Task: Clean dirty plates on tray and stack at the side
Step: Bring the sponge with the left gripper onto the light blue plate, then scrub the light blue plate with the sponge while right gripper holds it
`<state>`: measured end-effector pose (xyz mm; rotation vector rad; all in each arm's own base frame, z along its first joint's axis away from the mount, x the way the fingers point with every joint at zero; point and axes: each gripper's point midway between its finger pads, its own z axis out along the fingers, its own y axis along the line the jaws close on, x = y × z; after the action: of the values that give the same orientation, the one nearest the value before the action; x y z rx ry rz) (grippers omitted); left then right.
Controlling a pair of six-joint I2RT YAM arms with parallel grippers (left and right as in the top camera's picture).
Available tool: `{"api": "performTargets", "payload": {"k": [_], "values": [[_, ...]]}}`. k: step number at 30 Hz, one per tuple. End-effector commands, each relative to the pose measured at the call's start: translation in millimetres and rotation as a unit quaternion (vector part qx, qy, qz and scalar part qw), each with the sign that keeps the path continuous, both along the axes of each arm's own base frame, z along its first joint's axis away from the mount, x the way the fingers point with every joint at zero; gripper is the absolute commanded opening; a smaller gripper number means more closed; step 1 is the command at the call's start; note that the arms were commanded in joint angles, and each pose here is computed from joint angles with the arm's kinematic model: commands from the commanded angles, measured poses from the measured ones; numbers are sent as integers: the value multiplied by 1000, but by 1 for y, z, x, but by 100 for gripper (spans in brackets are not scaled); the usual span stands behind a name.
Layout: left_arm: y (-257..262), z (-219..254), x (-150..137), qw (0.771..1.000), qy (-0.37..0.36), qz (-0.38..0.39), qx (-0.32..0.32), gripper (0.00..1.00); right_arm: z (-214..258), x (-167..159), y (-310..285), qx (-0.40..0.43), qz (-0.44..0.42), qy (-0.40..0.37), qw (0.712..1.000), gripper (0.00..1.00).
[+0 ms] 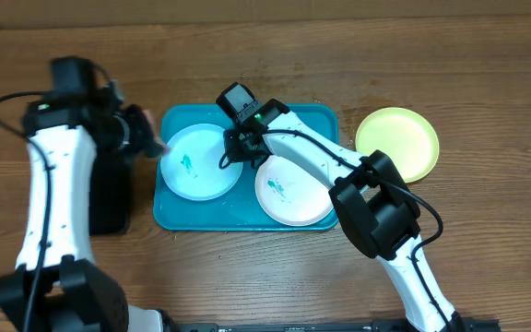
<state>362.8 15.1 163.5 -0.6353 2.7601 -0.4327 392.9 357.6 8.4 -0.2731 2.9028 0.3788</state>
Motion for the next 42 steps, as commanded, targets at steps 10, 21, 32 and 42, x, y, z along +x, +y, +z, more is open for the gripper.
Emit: {"api": "performTargets", "payload": {"k": [10,21,32,42], "values": [[-70,-75,30,994,24,-108,-5,4,-31,-11,-24,-46,-64,37,996,4],[-54,-149,18,985,122,-106,64,4,-31,-3,-32,-68,-72,16,995,4],[28,-137,7,940,170,-70,287,4,-31,-4,-32,-69,-72,17,995,4],[-73,-118,44,990,87,-113,9,4,-31,-2,-30,-65,-72,13,995,4]]}}
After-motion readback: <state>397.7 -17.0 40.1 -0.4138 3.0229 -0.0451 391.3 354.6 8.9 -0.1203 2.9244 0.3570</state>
